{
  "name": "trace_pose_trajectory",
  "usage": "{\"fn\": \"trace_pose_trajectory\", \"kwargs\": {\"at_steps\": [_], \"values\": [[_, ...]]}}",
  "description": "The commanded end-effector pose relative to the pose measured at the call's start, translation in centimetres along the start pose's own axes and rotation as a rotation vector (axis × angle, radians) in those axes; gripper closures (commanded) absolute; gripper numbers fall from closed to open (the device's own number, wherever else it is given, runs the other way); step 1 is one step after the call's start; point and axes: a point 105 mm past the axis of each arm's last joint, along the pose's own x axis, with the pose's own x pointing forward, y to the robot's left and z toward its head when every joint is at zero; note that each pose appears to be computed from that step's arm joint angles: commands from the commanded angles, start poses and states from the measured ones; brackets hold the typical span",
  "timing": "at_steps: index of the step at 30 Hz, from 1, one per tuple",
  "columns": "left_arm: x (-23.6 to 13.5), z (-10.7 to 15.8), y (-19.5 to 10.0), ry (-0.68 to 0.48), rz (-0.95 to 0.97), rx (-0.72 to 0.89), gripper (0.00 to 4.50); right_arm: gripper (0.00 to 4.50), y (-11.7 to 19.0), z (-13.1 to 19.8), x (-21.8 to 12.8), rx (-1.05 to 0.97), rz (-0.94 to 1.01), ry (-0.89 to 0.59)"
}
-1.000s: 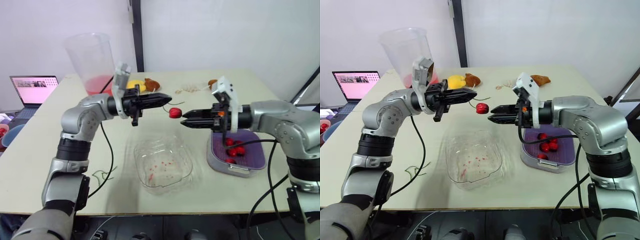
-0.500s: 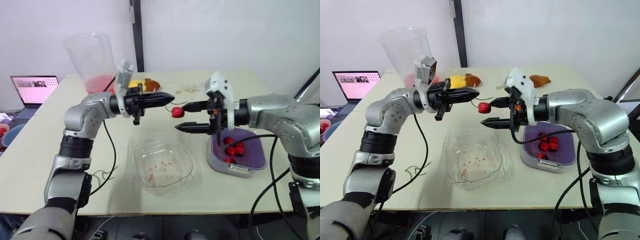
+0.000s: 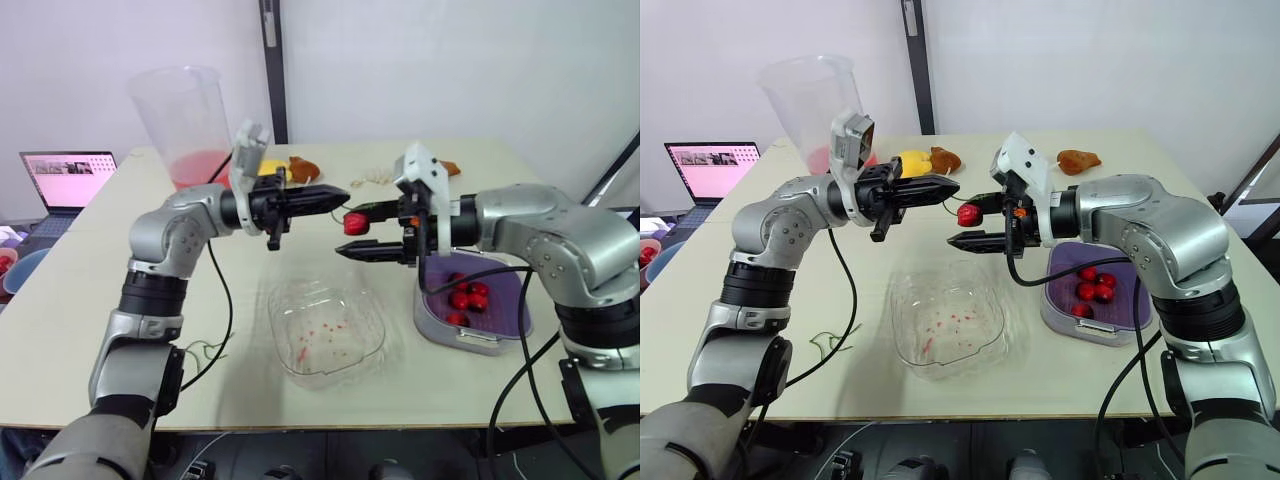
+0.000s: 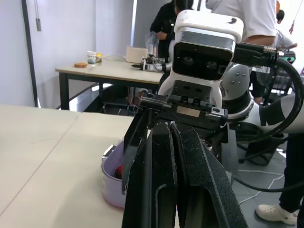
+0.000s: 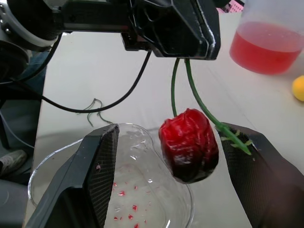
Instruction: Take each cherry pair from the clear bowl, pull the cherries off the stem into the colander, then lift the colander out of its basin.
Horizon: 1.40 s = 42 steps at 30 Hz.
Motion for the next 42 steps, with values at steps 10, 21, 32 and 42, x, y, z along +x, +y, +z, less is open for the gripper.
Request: {"fn": "trace_pose_trajectory", "kwargs": {"at_steps": [10, 21, 32, 42], "values": [[0.5, 1.0, -0.6, -0.003, -0.031, 0.060, 4.50, 3.19, 0.1, 1.5, -0.5, -0.049, -0.016, -0.041], [0.5, 1.1, -0.5, -0.005, -0.026, 0.063, 4.50, 3.19, -0.2, 1.0, -0.6, -0.014, -0.026, -0.051], [0.5, 1.1, -0.5, -0.007, -0.025, 0.062, 4.50, 3.91, 0.1, 1.7, -0.6, -0.012, -0.020, -0.080], [0.4, 1.4, -0.3, -0.008, -0.017, 0.073, 4.50, 3.91, -0.3, -1.6, -1.3, 0.078, -0.044, -0.030]]}}
